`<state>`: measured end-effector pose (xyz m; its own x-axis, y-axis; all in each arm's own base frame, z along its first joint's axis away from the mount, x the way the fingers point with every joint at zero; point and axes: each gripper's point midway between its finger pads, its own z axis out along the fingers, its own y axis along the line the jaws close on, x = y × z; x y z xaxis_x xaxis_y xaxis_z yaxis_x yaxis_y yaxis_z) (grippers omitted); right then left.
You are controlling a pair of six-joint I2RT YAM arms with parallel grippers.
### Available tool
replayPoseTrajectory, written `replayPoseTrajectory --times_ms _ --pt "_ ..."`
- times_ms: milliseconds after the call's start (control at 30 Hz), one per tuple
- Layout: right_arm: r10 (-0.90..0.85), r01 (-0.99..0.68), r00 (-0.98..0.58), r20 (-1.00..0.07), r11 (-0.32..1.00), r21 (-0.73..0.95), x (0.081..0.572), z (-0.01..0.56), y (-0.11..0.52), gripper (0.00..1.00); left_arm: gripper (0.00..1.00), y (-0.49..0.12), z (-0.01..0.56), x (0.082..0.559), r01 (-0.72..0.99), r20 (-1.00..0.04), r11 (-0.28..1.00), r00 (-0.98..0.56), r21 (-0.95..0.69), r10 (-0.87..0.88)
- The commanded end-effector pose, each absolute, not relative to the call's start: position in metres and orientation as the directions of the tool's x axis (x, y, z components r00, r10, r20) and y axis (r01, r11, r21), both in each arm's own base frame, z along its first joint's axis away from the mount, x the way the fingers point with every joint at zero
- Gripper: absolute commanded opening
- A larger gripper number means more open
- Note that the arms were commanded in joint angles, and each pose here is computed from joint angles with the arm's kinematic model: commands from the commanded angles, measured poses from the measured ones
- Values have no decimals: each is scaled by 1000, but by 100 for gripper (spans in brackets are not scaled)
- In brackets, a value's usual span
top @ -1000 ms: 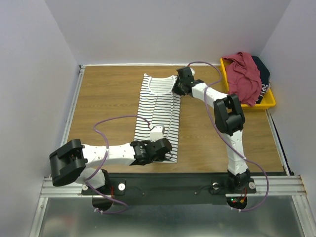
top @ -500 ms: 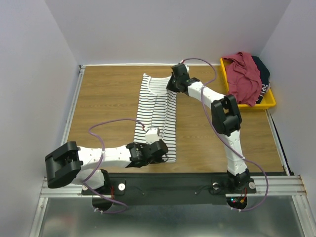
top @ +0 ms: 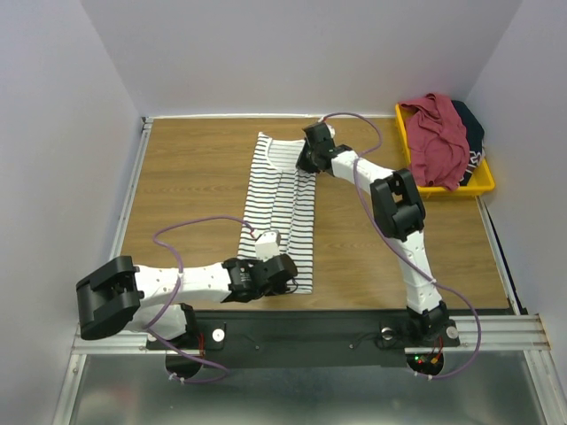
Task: Fold and stack the tank tops
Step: Fold the tank top
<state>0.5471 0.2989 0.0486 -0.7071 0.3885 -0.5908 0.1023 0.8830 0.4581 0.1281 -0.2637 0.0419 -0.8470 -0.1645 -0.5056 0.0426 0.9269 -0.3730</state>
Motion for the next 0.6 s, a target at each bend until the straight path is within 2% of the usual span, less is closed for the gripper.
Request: replayPoseTrajectory --times_ms 0,233,567 --pt "413 67 -655 -632 865 497 559 84 311 1 0 -254 44 128 29 -519 931 -836 -364 -177" --pt "415 52 -646 -641 861 505 561 95 315 0 0 -254 46 126 34 -517 931 -839 -364 -171" --pt "398 49 -666 -631 867 495 554 79 325 0 0 -245 40 122 11 -502 941 -848 -338 -170"
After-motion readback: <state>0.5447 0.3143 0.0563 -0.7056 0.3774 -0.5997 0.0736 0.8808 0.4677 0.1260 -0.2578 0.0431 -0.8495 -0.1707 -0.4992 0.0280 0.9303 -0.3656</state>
